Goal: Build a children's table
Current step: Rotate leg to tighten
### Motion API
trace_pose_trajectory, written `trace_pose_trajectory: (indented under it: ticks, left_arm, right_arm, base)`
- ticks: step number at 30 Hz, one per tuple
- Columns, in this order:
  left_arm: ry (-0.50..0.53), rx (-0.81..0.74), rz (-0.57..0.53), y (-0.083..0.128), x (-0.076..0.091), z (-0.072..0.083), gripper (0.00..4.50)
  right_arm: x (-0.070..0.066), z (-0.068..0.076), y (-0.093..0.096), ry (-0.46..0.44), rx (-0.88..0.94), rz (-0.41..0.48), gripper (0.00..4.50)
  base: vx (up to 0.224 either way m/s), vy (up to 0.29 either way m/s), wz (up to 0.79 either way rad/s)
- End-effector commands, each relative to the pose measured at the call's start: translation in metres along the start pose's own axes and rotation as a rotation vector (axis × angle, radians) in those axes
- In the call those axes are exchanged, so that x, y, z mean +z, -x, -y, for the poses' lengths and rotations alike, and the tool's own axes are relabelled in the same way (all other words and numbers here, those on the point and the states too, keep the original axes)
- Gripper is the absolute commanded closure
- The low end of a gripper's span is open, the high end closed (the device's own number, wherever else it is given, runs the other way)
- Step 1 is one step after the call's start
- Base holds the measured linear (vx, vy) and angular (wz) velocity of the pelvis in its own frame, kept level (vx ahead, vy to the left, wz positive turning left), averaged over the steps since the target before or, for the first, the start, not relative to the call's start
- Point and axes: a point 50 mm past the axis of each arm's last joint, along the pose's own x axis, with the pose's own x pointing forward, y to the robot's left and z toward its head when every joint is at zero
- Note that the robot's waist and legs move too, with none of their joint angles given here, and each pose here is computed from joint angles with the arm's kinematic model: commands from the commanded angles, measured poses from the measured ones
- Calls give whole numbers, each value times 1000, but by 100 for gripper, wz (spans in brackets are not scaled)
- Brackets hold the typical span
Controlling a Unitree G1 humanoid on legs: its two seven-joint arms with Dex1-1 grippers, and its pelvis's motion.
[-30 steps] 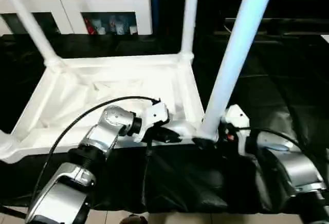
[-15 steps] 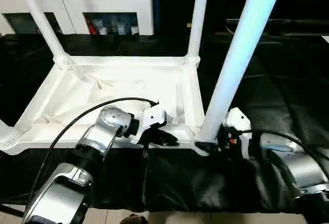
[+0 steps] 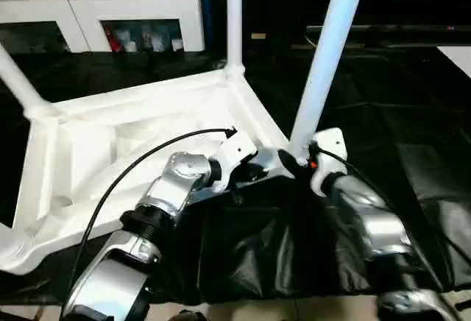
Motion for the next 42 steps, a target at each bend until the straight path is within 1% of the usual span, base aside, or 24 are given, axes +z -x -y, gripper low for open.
trace_pose_trajectory:
  ticks: [1, 2, 3, 4, 5, 7, 8, 12, 13, 16, 17, 19, 21, 23, 27, 31, 32, 37, 38, 42]
  left_arm:
    - [-23, -8, 55, -11, 15, 11, 450]
    - [-24, -8, 55, -11, 14, 13, 450]
    - [-30, -21, 54, -11, 13, 13, 450]
    - [-37, -35, 53, -10, 12, 14, 450]
    - [-43, -47, 55, -9, 11, 14, 450]
    - [-53, -82, 61, -6, 10, 15, 450]
    - [-63, -102, 67, -4, 9, 15, 450]
    - [-72, -167, 78, 3, 4, 16, 450]
    - [-61, -194, 79, 7, 2, 16, 450]
    - [-71, -252, 79, 13, 0, 18, 450]
    - [-71, -252, 79, 13, 0, 18, 450]
    - [-91, -310, 57, 20, -5, 17, 450]
    - [-99, -324, 53, 22, -6, 16, 450]
    - [-103, -369, 45, 26, -8, 17, 450]
    - [-107, -420, 23, 33, -12, 16, 450]
    - [-111, -436, 16, 35, -13, 15, 450]
    - [-111, -439, 14, 35, -13, 15, 450]
    - [-112, -449, 8, 38, -15, 15, 450]
    - [-112, -449, 8, 38, -15, 15, 450]
    - [-111, -457, 7, 38, -15, 15, 450]
  right_arm:
    - [-18, -25, -7, -25, 55, -73, 182]
    - [-17, -27, -8, -28, 59, -65, 126]
    - [-15, -27, -8, -20, 62, -57, 126]
    - [-14, -27, -8, -25, 83, -48, 112]
    - [-13, -27, -7, -27, 98, -44, 109]
    - [-12, -25, -4, 11, 111, -49, 94]
    - [-12, -24, -2, 44, 128, -54, 76]
    - [-13, -16, 8, 100, 203, -69, 76]
    - [-13, -13, 14, 116, 258, -69, 76]
    - [-10, -9, 24, 128, 342, -67, 76]
    - [-10, -9, 24, 128, 342, -67, 76]
    - [-7, -1, 37, 181, 440, -79, 76]
    - [-7, 1, 40, 188, 462, -83, 76]
    - [-6, 3, 47, 205, 527, -100, 76]
    - [-9, 1, 61, 233, 676, -156, 76]
    - [-9, 0, 62, 224, 691, -169, 76]
    - [-9, 0, 62, 222, 694, -170, 92]
    - [-10, -3, 62, 217, 716, -174, 112]
    - [-10, -3, 62, 217, 716, -174, 135]
    - [-10, -6, 61, 213, 719, -176, 153]
  base:
    - [0, 0, 0]
    - [0, 0, 0]
    - [0, 0, 0]
    - [0, 0, 0]
    - [0, 0, 0]
    - [0, 0, 0]
    - [0, 0, 0]
    - [0, 0, 0]
    - [0, 0, 0]
    - [0, 0, 0]
    - [0, 0, 0]
    - [0, 0, 0]
    - [0, 0, 0]
    - [0, 0, 0]
    - [0, 0, 0]
    - [0, 0, 0]
    - [0, 0, 0]
    - [0, 0, 0]
    - [0, 0, 0]
    - [0, 0, 0]
